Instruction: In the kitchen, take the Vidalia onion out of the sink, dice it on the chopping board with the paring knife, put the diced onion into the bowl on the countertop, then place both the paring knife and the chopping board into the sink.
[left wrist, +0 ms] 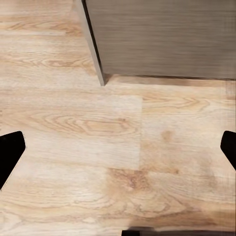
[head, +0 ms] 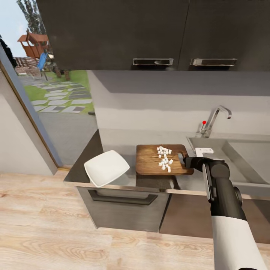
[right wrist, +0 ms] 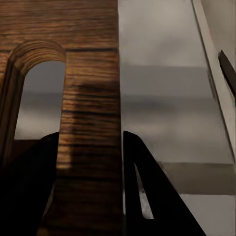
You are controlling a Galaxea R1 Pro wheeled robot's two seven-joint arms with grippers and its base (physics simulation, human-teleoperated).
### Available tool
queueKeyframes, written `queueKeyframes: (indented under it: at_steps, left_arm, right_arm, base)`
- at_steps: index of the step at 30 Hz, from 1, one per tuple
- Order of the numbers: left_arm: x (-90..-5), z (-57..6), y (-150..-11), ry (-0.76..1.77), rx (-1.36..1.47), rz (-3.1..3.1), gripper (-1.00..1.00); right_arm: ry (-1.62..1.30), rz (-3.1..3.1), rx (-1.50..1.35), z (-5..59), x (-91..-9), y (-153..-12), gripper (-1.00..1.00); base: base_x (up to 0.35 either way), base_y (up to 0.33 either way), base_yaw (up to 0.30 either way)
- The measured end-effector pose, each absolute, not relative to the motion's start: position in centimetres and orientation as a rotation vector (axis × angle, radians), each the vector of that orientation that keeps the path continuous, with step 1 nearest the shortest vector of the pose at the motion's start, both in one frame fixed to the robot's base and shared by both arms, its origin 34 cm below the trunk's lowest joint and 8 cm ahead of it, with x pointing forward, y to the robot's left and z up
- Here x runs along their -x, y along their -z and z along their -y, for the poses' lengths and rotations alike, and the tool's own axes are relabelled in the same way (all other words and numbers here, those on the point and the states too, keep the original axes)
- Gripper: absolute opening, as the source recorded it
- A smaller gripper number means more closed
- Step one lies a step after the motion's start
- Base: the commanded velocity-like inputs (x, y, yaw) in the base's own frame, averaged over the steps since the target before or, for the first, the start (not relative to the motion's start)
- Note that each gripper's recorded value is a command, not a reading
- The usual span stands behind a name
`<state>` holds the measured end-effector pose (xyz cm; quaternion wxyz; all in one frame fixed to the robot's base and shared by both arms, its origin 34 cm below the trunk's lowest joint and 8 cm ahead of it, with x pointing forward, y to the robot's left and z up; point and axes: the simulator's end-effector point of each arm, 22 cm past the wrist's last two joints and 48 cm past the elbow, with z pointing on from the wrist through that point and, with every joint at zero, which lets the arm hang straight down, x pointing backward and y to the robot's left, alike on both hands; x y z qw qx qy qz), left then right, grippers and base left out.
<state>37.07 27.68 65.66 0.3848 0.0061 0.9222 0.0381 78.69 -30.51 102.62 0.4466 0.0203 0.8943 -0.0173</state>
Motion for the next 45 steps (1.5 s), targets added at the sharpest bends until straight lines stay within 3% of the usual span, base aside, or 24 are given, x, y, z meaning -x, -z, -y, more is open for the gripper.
queueKeyframes:
  at_steps: [24, 45]
  left_arm:
    - [-38.2, -27.7, -66.6, -0.096, -0.014, -2.311, 1.00]
    - [-39.2, -27.7, -67.5, -0.096, -0.012, -2.277, 1.00]
  right_arm:
    - [0.045, -2.195, -0.057, 30.7, -78.1, -104.8, -1.00]
    - [0.059, -2.164, -0.056, 30.9, -77.7, -106.9, -1.00]
  base:
    - [0.000, 0.062, 0.000]
    - [0.000, 0.280, 0.000]
